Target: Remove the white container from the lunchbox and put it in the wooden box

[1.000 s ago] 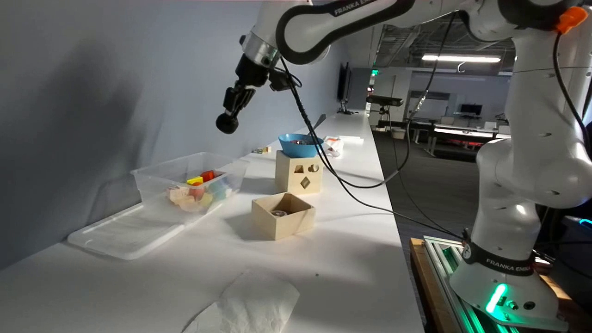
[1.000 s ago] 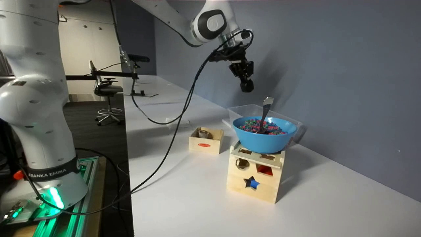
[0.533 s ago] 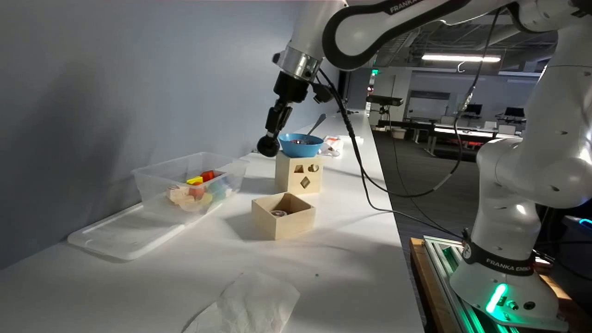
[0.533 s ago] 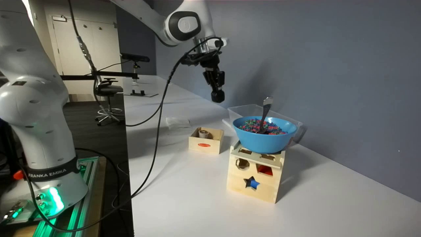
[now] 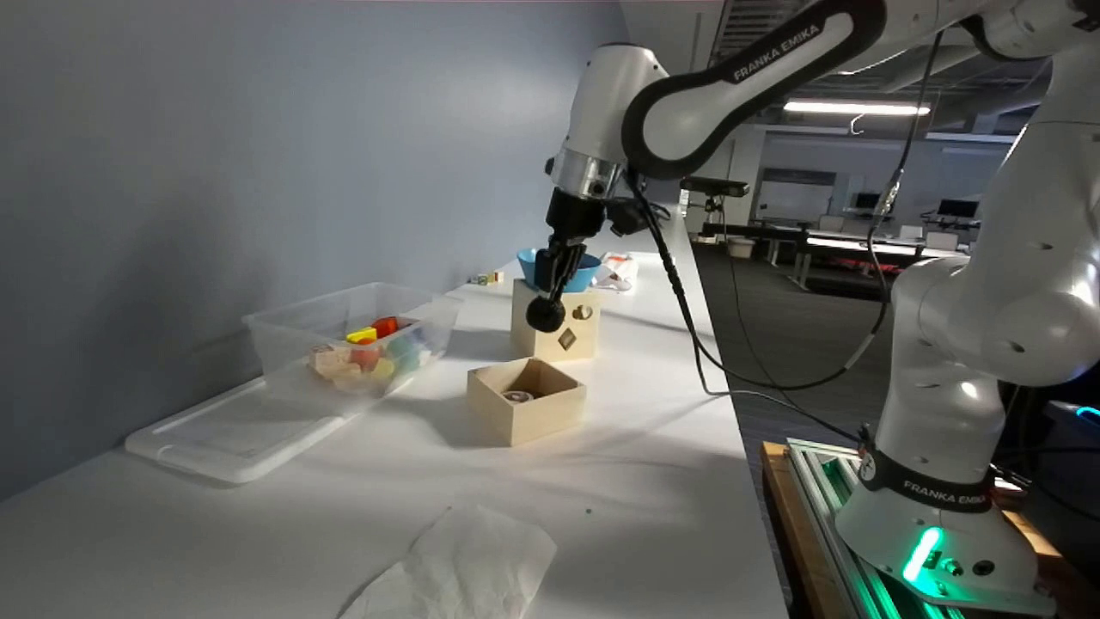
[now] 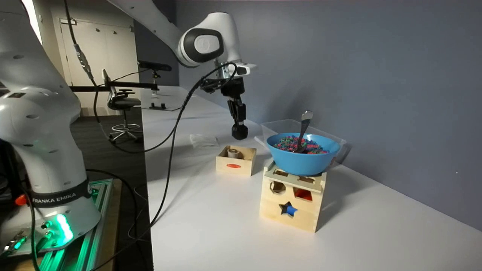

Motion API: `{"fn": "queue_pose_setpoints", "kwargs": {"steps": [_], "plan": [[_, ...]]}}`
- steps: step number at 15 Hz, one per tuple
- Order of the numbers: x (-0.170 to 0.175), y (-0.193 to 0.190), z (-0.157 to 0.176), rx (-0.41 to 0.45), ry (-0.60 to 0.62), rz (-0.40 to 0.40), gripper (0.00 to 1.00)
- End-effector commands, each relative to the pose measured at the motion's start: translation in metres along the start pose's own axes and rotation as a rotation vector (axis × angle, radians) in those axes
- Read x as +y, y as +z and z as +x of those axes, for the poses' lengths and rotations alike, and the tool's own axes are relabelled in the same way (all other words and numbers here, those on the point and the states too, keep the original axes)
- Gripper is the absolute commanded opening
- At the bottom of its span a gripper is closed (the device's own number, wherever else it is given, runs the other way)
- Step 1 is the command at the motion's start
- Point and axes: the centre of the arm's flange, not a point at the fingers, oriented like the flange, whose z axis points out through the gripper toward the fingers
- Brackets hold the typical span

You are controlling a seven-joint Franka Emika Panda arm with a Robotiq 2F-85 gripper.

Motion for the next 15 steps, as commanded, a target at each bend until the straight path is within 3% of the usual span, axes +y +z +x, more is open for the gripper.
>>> {"fn": "queue_pose_setpoints", "kwargs": {"steps": [1,7,9,10,11,12,15], "plan": [[0.0,0.037,0.014,0.021,0.037,0.023,0.09],[-0.027,0.079,0.029,-0.003,0.026,0.093,0.09],[-0.025,0.075,0.018,-0.008,0.026,0.066,0.09],[-0.026,0.079,0.019,-0.011,0.024,0.066,0.34],[-0.026,0.08,0.019,-0.014,0.025,0.066,0.34],[-0.026,0.08,0.019,-0.014,0.025,0.066,0.09],[-0.029,0.089,0.026,-0.014,0.019,0.068,0.09]]}}
